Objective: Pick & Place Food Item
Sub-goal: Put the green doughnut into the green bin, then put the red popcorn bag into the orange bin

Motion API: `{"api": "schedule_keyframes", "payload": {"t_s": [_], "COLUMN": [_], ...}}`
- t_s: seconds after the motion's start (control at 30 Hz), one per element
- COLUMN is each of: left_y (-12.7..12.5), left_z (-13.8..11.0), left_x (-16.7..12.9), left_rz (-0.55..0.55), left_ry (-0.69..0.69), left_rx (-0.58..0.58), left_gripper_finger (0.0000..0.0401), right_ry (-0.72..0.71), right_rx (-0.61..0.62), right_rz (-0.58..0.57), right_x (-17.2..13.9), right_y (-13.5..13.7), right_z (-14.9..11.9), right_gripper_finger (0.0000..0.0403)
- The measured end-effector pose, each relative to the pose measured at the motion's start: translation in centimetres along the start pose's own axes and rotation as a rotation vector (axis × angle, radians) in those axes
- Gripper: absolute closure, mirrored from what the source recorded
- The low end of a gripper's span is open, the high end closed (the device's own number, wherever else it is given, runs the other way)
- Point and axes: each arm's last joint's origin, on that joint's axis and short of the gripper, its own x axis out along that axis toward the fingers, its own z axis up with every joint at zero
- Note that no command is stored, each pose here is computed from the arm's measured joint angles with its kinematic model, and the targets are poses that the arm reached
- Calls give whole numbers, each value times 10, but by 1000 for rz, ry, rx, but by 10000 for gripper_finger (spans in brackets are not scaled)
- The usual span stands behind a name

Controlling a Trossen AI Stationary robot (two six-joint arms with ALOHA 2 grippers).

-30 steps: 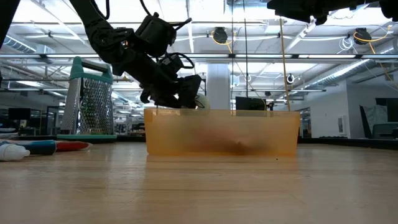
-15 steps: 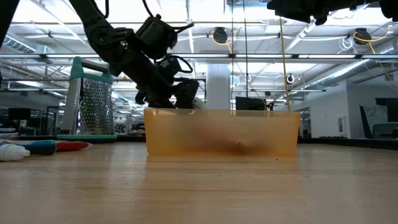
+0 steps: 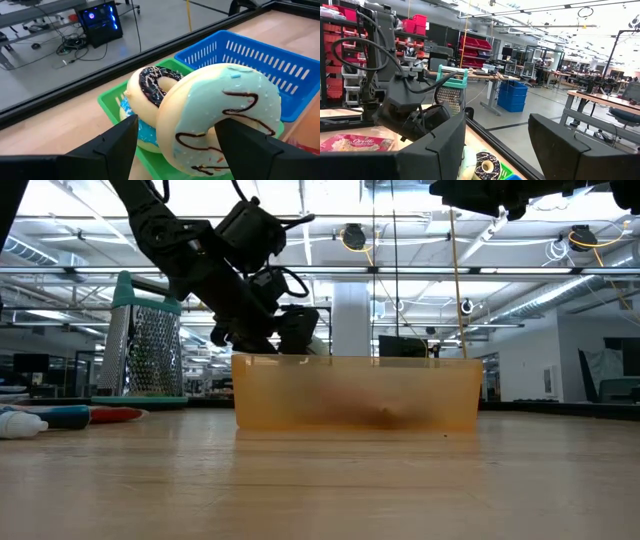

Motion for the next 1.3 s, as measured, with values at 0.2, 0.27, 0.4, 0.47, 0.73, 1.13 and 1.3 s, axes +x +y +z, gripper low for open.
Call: {"api": "schedule_keyframes", "payload": {"t_s": [0.2,0.27,0.4,0.47,0.73,1.13,1.3], "left_y": [3,6,7,6,1,7,11], "left_z": [-1,-2,-2,-3,-5,-1,11], "left_x": [2,4,7,6,3,11,4], "left_rz": [12,19,-19,-46,-97,-269,-320], "left_ry": [14,30,62,81,98,203,209], "left_rx": [-131,-199,-167,-131,-108,-193,-189], "left_gripper_finger": [134,134,135,134,135,134,135], "right_ry": [0,0,0,0,0,0,0], "right_rx": [1,2,3,3,3,1,0], "right_rz": [0,0,0,0,0,0,0], "right_x": [0,0,0,0,0,0,0], "right_y": [0,0,0,0,0,0,0], "right_z": [0,0,0,0,0,0,0], "right_gripper_finger": [195,195,195,195,195,195,195]}}
